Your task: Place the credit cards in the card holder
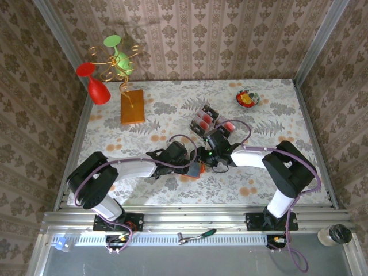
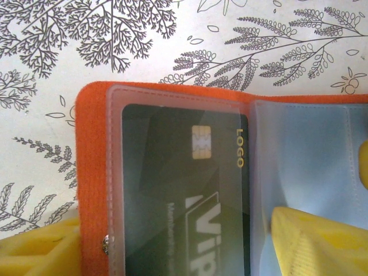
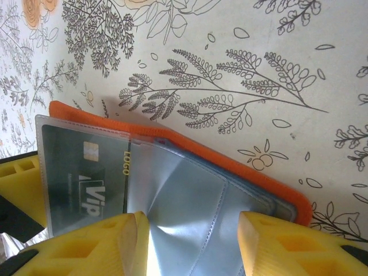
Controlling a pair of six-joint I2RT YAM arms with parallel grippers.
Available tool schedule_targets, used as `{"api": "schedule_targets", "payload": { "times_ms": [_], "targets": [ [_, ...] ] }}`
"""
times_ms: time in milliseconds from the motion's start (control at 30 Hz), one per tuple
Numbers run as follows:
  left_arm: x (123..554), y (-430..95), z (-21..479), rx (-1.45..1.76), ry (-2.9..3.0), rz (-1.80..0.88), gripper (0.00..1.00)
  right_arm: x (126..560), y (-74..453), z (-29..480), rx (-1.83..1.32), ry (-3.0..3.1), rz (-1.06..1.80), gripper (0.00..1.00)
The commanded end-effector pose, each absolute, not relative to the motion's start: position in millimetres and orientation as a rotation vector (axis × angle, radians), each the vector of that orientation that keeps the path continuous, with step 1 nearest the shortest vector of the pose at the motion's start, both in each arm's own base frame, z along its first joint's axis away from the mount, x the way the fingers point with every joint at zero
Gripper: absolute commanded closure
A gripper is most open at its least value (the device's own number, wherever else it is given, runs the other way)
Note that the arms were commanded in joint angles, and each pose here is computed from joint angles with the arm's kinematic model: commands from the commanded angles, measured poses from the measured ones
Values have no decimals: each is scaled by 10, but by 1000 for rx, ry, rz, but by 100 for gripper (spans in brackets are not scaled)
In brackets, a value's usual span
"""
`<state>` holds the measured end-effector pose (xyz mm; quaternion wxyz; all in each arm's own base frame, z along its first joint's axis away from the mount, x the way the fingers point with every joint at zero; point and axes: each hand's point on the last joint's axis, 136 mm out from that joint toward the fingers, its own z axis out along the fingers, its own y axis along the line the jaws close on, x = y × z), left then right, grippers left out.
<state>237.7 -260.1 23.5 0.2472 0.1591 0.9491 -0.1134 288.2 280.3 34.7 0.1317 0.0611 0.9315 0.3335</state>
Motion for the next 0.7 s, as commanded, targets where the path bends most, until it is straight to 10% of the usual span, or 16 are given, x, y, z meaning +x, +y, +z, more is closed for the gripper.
{"api": "schedule_targets", "payload": {
  "times_ms": [0,667],
  "targets": [
    [2280,-2550,184,455,2614,-307,26,2799,2785,299,216,2728,985,48],
    [2277,-2544,173,441,2612,-312,26,2772,2785,371,378,2679,1080,60]
  ]
}}
